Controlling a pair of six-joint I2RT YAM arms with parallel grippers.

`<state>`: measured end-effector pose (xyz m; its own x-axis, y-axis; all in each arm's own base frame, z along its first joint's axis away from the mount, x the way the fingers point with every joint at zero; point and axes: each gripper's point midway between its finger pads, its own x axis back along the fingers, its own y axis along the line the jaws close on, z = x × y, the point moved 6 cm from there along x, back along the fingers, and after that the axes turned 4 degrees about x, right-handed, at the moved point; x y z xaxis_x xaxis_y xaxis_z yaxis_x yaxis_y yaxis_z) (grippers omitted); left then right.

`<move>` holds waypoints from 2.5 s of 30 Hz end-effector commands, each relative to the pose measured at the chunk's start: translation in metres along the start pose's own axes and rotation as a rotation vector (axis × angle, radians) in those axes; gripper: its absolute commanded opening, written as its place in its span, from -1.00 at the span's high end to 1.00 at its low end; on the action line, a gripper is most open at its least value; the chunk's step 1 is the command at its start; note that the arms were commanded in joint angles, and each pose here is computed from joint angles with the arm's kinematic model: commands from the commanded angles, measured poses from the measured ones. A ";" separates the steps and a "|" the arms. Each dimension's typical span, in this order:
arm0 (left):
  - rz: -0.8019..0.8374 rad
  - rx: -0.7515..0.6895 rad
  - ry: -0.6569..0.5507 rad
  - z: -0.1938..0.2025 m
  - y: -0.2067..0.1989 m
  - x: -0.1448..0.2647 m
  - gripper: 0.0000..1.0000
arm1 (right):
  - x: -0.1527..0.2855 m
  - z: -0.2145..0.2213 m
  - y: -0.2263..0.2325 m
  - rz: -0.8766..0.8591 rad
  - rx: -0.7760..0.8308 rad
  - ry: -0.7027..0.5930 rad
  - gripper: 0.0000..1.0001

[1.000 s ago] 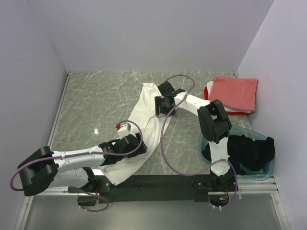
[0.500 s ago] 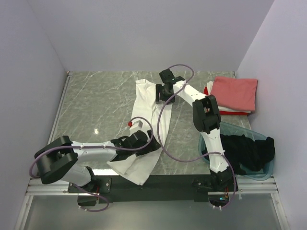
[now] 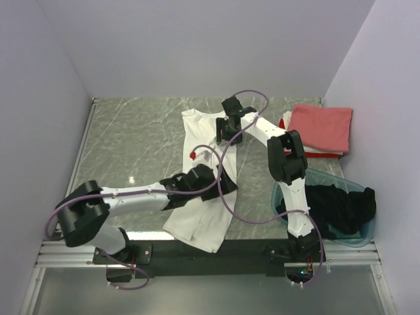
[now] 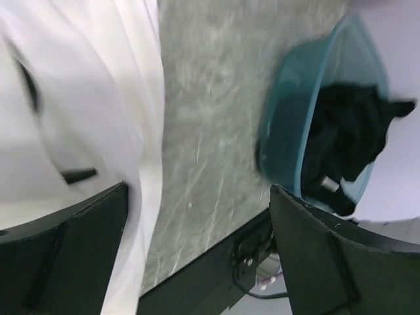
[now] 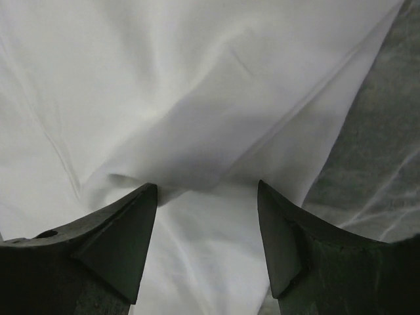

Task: Fold and stack the t-shirts
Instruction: Fold the tshirt

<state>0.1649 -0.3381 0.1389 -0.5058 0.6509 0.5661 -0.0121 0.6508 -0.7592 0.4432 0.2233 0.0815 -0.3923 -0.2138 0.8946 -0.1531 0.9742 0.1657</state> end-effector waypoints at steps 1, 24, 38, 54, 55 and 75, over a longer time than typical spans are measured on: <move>0.024 -0.045 -0.134 -0.049 -0.015 0.027 -0.86 | 0.021 -0.002 0.003 -0.058 0.006 -0.045 -0.37; -0.072 -0.107 -0.310 -0.268 0.019 -0.064 -0.83 | 0.032 -0.017 0.011 -0.106 -0.001 -0.111 -0.03; -0.023 -0.131 -0.306 -0.285 0.029 -0.109 -0.82 | 0.018 -0.020 0.007 -0.108 -0.026 -0.090 0.02; -0.003 -0.119 -0.241 -0.296 0.049 -0.148 -0.82 | -0.002 -0.009 0.001 -0.126 -0.061 -0.029 0.33; -0.004 -0.118 -0.240 -0.296 0.050 -0.148 -0.83 | -0.003 -0.009 0.001 -0.131 -0.061 -0.028 0.44; -0.088 -0.082 -0.238 -0.313 0.082 -0.156 -0.84 | 0.050 0.015 -0.009 -0.083 -0.110 -0.076 0.84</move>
<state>0.5072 -0.2692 0.0904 -0.6927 0.4978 0.5219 0.0035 0.7259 -0.6878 0.4130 0.2088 0.0976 -0.3933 -0.3051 0.8673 -0.1064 0.9521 0.2866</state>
